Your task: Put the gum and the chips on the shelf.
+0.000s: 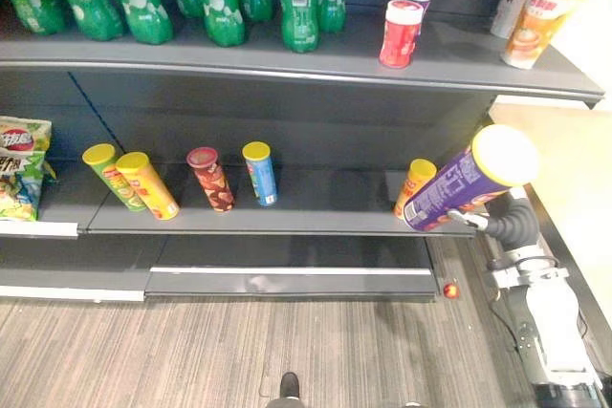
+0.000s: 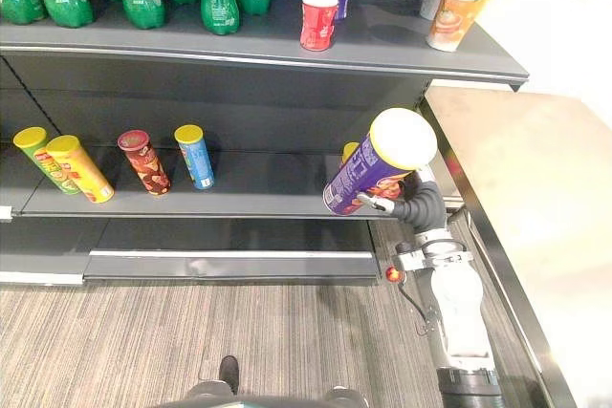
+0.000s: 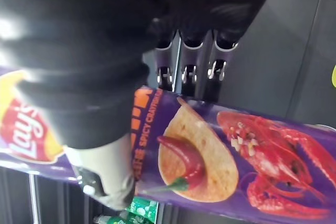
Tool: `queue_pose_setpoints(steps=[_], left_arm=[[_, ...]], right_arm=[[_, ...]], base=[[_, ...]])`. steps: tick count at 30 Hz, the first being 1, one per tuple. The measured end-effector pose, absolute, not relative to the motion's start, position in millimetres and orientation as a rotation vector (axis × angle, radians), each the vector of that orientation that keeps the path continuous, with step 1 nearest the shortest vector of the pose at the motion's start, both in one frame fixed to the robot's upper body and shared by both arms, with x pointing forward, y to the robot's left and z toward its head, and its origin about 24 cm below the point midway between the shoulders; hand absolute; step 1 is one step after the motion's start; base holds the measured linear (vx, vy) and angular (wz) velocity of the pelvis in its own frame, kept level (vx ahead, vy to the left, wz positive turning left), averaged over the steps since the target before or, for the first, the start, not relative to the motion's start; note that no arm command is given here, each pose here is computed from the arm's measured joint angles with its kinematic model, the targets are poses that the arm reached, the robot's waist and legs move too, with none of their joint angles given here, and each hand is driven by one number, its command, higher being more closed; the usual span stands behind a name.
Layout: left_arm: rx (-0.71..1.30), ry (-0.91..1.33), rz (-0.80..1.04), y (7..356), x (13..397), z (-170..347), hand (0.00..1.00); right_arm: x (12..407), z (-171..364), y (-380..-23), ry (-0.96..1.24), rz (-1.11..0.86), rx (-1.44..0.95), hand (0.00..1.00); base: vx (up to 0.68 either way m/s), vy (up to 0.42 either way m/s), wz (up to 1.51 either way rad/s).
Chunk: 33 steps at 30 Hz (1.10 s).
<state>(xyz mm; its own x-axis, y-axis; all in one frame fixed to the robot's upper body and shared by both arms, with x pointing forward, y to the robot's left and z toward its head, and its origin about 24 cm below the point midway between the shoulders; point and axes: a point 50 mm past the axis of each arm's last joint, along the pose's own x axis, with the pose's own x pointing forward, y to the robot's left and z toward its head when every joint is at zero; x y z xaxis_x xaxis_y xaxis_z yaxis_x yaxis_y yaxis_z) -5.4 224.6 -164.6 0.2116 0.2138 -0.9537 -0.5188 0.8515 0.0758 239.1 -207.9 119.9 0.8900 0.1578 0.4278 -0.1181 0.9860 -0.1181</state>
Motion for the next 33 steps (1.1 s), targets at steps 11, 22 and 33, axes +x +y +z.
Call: queue_pose_setpoints(steps=[11,22,33], left_arm=[[-0.285,1.221,0.504,222.3,9.3,-164.9,0.0],[-0.295,0.918,0.405,217.2,105.0,-144.3,0.0],[-0.281,0.799,0.329,201.0,141.3,-129.3,0.0]], right_arm=[[259.7,100.8,-152.1,-0.38,0.263,-0.101,1.0],[310.7,170.4,-100.1,-0.624,0.277,-0.239,1.0],[350.4,186.8,-128.6,-0.622,-0.031,-0.367,1.0]], base=[[-0.04,-0.086,0.0],[-0.04,-0.025,0.25],[-0.02,-0.033,0.29]])
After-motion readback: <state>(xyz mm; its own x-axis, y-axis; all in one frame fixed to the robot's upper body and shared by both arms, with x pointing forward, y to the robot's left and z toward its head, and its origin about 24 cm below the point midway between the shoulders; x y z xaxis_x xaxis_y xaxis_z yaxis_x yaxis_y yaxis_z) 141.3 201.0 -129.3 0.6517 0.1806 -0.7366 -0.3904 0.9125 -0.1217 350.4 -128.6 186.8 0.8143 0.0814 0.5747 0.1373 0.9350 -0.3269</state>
